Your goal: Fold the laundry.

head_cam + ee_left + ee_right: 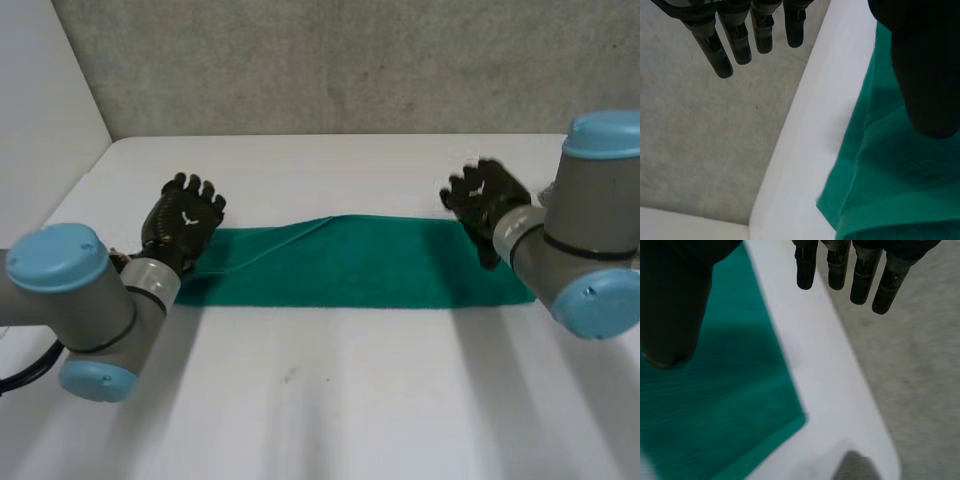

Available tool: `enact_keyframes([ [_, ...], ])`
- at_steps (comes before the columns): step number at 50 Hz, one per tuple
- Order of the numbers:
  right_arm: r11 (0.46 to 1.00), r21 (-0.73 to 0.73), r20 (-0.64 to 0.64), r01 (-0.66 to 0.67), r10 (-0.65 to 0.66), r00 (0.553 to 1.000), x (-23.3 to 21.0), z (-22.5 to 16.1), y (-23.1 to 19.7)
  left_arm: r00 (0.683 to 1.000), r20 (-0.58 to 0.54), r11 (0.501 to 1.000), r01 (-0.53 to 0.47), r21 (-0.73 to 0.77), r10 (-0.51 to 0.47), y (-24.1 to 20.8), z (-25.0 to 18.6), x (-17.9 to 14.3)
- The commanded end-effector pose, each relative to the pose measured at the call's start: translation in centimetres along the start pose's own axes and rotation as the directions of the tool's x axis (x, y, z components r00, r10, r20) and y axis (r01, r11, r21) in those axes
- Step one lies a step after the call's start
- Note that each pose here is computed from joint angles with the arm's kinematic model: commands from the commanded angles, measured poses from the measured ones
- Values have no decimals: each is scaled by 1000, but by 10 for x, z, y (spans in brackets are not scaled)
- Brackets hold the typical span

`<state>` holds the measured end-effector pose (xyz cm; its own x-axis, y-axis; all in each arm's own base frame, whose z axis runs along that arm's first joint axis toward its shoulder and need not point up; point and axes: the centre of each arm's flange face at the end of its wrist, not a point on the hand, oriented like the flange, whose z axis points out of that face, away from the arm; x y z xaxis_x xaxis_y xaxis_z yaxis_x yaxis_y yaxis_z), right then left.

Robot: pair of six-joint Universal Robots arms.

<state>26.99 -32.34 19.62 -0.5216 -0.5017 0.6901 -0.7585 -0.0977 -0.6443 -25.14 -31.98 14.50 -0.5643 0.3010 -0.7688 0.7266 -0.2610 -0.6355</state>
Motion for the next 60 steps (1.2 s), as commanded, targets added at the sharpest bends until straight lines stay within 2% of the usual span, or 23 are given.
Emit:
enact_keyframes([
  [1,999,-46,83,-16,19,996,-15,-11,20,1000,3,998,11,-63,-11,41,30,-5],
  [8,998,-60,106,-22,28,994,-19,-18,26,999,29,998,23,-59,-22,52,49,-12],
  [17,996,-76,83,-35,41,996,-12,-19,36,995,-81,997,46,-58,-51,53,40,5],
  [21,995,-90,95,-46,55,994,-12,-20,44,985,-130,990,105,-98,-117,45,27,-4],
  [26,994,-92,102,-54,63,993,-12,-22,49,948,-173,961,251,-114,-269,30,16,-13],
  [32,994,-97,101,-56,66,993,-14,-22,52,916,-190,934,334,-124,-353,24,9,-10],
  [47,992,-111,123,-58,72,990,-21,-26,56,922,-176,936,321,-147,-344,46,26,-2],
  [56,992,-116,124,-58,72,990,-22,-26,59,946,-179,959,250,-130,-271,54,36,3],
  [60,992,-115,123,-58,72,990,-22,-26,59,963,-134,971,223,-86,-233,55,49,-7],
])
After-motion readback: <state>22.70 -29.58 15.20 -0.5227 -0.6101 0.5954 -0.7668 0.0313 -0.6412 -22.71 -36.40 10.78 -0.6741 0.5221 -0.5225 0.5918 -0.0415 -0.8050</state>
